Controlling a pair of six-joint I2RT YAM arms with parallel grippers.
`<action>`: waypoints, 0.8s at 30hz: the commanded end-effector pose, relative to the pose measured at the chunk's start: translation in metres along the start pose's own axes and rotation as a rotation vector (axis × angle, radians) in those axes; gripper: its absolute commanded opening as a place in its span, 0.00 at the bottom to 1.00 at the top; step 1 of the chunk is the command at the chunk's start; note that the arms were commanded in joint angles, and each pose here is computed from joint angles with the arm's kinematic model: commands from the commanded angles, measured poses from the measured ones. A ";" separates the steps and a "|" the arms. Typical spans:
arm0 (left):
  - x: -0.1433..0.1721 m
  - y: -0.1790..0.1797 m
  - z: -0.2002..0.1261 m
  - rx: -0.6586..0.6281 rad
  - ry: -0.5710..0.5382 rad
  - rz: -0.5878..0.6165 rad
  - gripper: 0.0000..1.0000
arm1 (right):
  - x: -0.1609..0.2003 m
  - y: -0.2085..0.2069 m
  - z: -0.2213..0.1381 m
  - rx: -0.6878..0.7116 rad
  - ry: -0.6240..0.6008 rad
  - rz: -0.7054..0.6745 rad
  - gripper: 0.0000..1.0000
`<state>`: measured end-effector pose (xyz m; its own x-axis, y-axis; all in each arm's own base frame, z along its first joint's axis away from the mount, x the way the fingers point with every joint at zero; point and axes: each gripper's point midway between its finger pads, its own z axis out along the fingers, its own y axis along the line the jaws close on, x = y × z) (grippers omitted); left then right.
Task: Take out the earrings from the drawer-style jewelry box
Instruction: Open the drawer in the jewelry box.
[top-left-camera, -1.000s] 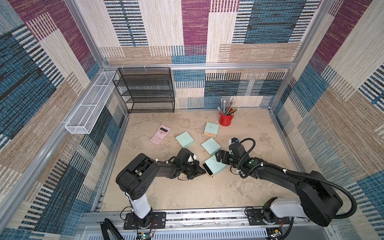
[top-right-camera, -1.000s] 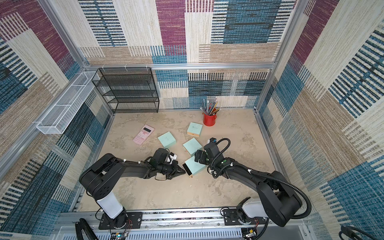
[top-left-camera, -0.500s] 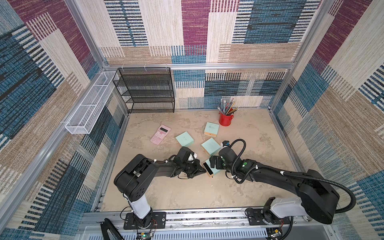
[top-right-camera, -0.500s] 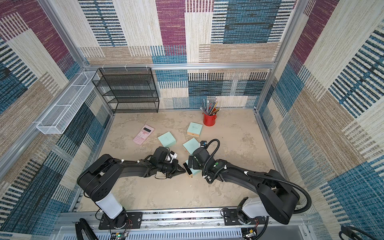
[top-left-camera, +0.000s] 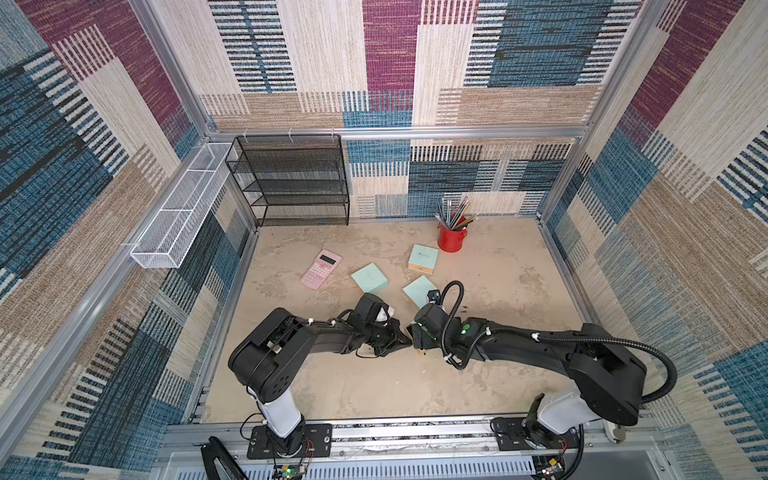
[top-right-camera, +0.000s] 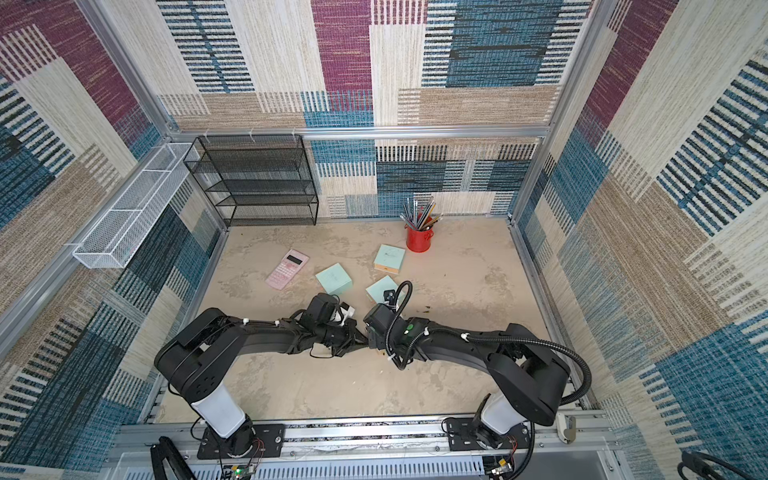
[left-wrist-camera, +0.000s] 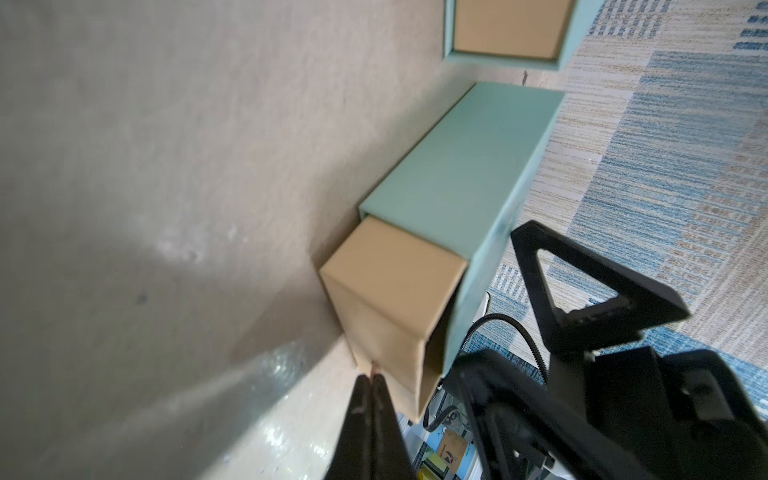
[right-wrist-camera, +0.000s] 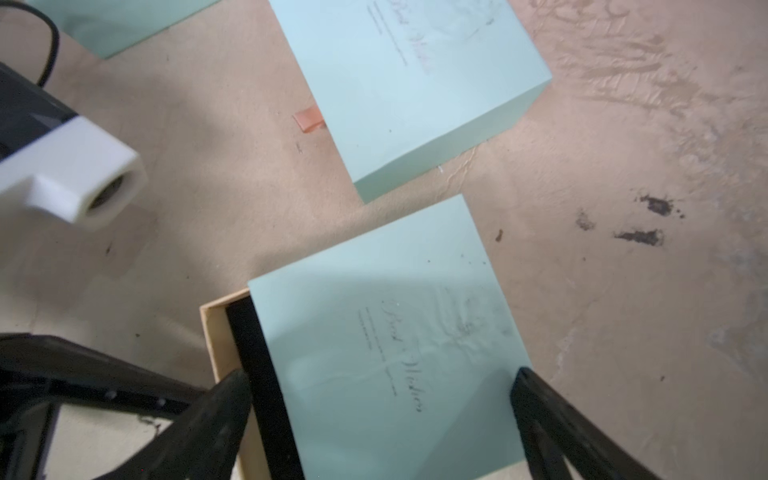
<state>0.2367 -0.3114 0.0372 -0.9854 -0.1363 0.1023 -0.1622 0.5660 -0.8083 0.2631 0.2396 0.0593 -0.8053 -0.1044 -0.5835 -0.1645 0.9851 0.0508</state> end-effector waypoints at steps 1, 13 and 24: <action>0.002 -0.001 0.000 0.001 0.011 0.039 0.00 | 0.001 -0.001 0.005 0.027 0.012 -0.028 0.99; 0.003 0.002 -0.002 -0.006 0.007 0.037 0.00 | -0.002 -0.006 0.013 0.104 0.023 -0.062 0.99; 0.004 0.009 -0.003 -0.026 -0.004 0.024 0.00 | -0.003 -0.013 0.011 0.132 0.017 -0.061 0.99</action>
<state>0.2336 -0.3077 0.0344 -0.9848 -0.1410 0.1016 -0.1649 0.5740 -0.8021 0.2777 0.2388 0.0544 -0.7937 -0.1605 -0.5868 -0.1559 0.9860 -0.0588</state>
